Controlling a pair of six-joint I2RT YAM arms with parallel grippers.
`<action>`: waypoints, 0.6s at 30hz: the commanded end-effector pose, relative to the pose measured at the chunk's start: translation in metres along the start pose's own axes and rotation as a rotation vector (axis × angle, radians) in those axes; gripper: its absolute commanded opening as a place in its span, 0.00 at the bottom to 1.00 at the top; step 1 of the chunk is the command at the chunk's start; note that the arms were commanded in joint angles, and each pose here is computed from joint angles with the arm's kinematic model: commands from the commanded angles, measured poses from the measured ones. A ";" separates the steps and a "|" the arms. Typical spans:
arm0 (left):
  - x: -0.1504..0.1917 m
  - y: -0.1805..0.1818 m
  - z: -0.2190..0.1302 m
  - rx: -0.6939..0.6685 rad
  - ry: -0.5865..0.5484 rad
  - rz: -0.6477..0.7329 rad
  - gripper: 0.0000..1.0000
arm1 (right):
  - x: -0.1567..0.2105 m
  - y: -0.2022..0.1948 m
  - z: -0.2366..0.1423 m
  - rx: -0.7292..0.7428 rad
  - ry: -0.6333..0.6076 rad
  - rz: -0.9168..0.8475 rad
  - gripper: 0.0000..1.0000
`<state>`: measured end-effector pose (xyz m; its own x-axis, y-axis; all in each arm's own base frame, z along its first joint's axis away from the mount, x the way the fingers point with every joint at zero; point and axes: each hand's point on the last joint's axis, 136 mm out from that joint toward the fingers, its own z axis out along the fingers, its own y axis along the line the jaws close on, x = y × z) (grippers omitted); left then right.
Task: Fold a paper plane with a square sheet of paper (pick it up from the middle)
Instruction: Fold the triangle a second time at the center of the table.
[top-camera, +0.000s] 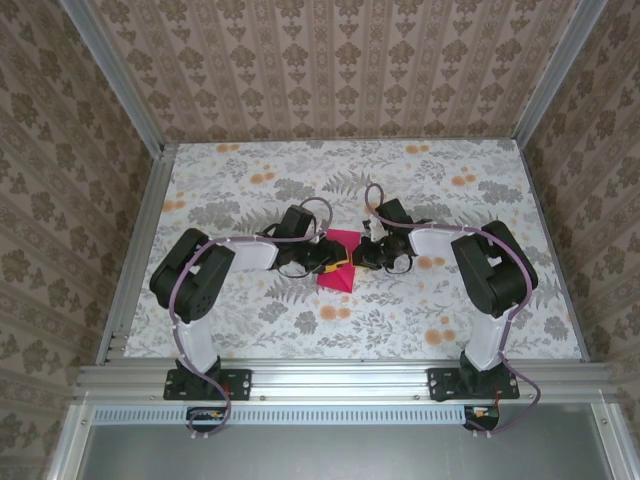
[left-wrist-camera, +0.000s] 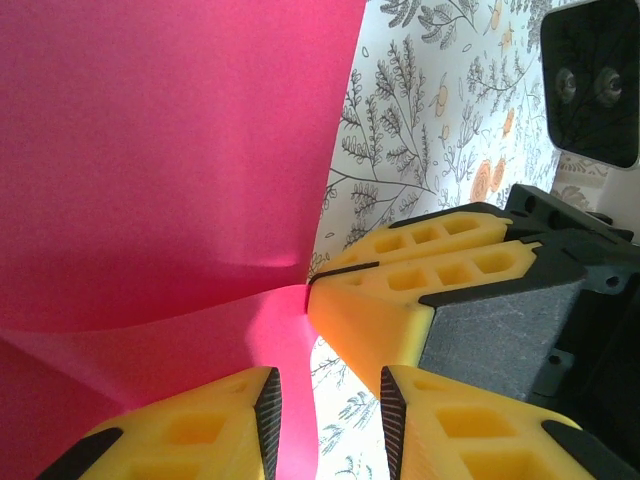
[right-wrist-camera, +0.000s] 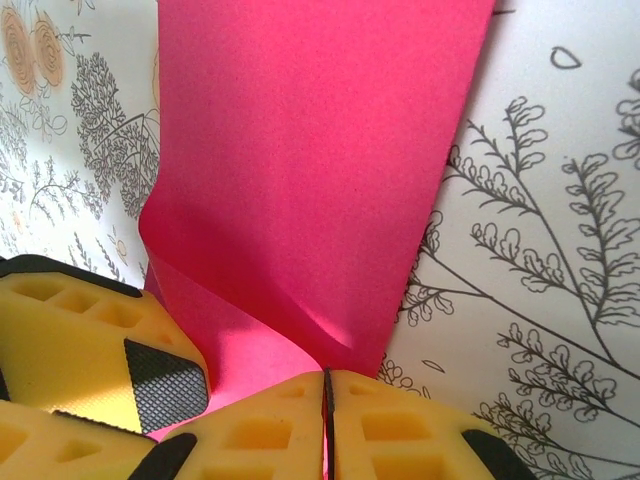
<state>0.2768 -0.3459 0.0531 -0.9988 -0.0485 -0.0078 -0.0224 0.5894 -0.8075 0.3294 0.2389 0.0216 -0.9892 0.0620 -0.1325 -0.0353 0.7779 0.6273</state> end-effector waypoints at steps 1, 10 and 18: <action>0.002 -0.003 0.004 0.001 0.022 0.019 0.35 | 0.002 -0.006 0.005 0.034 0.021 -0.005 0.11; 0.004 0.003 0.007 -0.013 0.031 0.006 0.35 | 0.002 -0.008 0.008 0.036 0.028 0.000 0.12; 0.007 0.011 0.009 -0.031 0.041 -0.015 0.34 | 0.003 -0.010 0.009 0.043 0.032 0.005 0.13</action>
<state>0.2747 -0.3444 0.0438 -0.9987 -0.0482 0.0134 -0.0398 0.6031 -0.7967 0.3293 0.2389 0.0150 -0.9912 0.0586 -0.1187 -0.0283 0.7823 0.6223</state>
